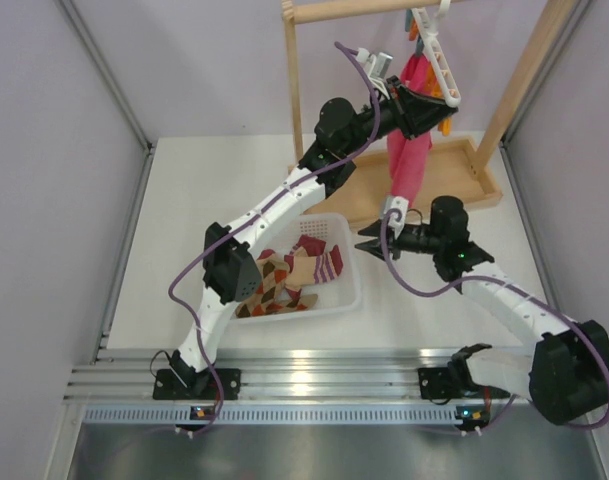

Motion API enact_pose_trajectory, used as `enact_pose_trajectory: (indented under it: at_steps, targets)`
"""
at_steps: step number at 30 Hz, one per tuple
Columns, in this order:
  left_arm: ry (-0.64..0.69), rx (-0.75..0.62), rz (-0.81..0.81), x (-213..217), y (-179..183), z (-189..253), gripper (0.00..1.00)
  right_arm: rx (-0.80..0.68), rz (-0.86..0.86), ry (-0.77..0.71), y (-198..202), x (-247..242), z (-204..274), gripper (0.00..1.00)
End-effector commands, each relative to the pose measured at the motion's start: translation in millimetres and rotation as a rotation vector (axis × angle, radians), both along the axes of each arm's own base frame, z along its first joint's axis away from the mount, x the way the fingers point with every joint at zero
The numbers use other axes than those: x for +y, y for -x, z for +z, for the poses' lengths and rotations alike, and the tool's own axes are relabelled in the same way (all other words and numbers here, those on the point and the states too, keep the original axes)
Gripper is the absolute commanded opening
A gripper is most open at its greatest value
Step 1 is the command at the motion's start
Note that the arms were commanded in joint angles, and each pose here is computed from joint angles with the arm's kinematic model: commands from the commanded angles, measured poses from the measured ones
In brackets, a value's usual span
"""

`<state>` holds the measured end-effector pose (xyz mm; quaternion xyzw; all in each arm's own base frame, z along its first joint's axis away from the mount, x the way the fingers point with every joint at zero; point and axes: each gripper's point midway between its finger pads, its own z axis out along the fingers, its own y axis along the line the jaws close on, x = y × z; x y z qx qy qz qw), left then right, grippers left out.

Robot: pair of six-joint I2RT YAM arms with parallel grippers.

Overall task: Clip the socks to the hanger
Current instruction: Pick up the sock from the bin.

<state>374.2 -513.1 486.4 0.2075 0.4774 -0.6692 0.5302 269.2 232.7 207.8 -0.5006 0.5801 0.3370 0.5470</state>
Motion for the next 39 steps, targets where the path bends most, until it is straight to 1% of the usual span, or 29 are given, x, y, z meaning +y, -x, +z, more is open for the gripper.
enact_pose_trajectory:
  at_steps: [1, 3, 4, 6, 7, 9, 11, 12, 13, 14, 16, 20, 22, 27, 28, 30, 35, 39]
  targets:
    - [0.089, -0.027, 0.084, 20.1, -14.3, 29.7, 0.0, -0.209, 0.055, 0.11, -10.9, 20.9, -0.7, 0.35]
    - [0.085, -0.03, 0.087, 20.0, -14.6, 28.9, 0.0, -0.232, 0.071, 0.151, -11.1, 36.7, 3.7, 0.34]
    - [0.086, -0.033, 0.09, 20.8, -14.3, 30.1, 0.0, -0.241, 0.049, 0.195, -19.2, 37.9, -2.0, 0.34]
    - [0.082, -0.033, 0.092, 20.1, -15.2, 27.6, 0.0, -0.236, 0.073, 0.254, -13.7, 47.0, -2.7, 0.34]
    - [0.082, -0.035, 0.091, 20.6, -14.3, 28.7, 0.0, -0.272, 0.079, 0.31, -16.3, 46.3, -8.2, 0.34]
    - [0.079, -0.032, 0.091, 19.7, -15.3, 26.1, 0.0, -0.284, 0.131, 0.39, -4.3, 49.2, -17.7, 0.35]
    - [0.082, -0.032, 0.084, 19.5, -13.3, 27.2, 0.0, -0.335, 0.168, 0.47, -5.8, 49.0, -24.8, 0.36]
    - [0.083, -0.031, 0.083, 19.5, -13.2, 27.2, 0.0, -0.301, 0.211, 0.528, 4.9, 47.2, -38.5, 0.36]
    - [0.085, -0.035, 0.084, 20.8, -12.8, 28.9, 0.0, -0.312, 0.246, 0.586, 3.8, 46.0, -49.5, 0.37]
    - [0.083, -0.029, 0.082, 20.1, -13.4, 26.6, 0.0, -0.314, 0.257, 0.601, 2.1, 48.0, -45.8, 0.38]
    - [0.084, -0.027, 0.083, 20.5, -13.3, 26.0, 0.0, -0.285, 0.292, 0.66, 4.9, 46.3, -58.7, 0.41]
    - [0.084, -0.027, 0.083, 20.9, -12.9, 25.6, 0.0, -0.294, 0.349, 0.696, 6.4, 48.8, -63.6, 0.43]
    - [0.086, -0.029, 0.081, 21.2, -11.2, 27.4, 0.0, -0.271, 0.394, 0.732, 12.9, 49.4, -73.8, 0.43]
    - [0.088, -0.024, 0.08, 21.1, -12.4, 25.5, 0.0, -0.268, 0.452, 0.782, 18.4, 62.7, -78.0, 0.42]
    - [0.087, -0.022, 0.079, 21.3, -12.1, 25.3, 0.0, -0.252, 0.467, 0.812, 17.7, 61.9, -86.2, 0.42]
    - [0.087, -0.022, 0.079, 21.4, -12.1, 24.8, 0.0, -0.24, 0.488, 0.844, 18.8, 64.4, -85.7, 0.42]
    - [0.088, -0.025, 0.083, 22.5, -12.7, 24.4, 0.0, -0.201, 0.507, 0.97, 10.2, 56.3, -104.7, 0.43]
    - [0.088, -0.028, 0.083, 22.9, -12.0, 24.2, 0.0, -0.189, 0.521, 1.039, 8.2, 50.1, -115.5, 0.46]
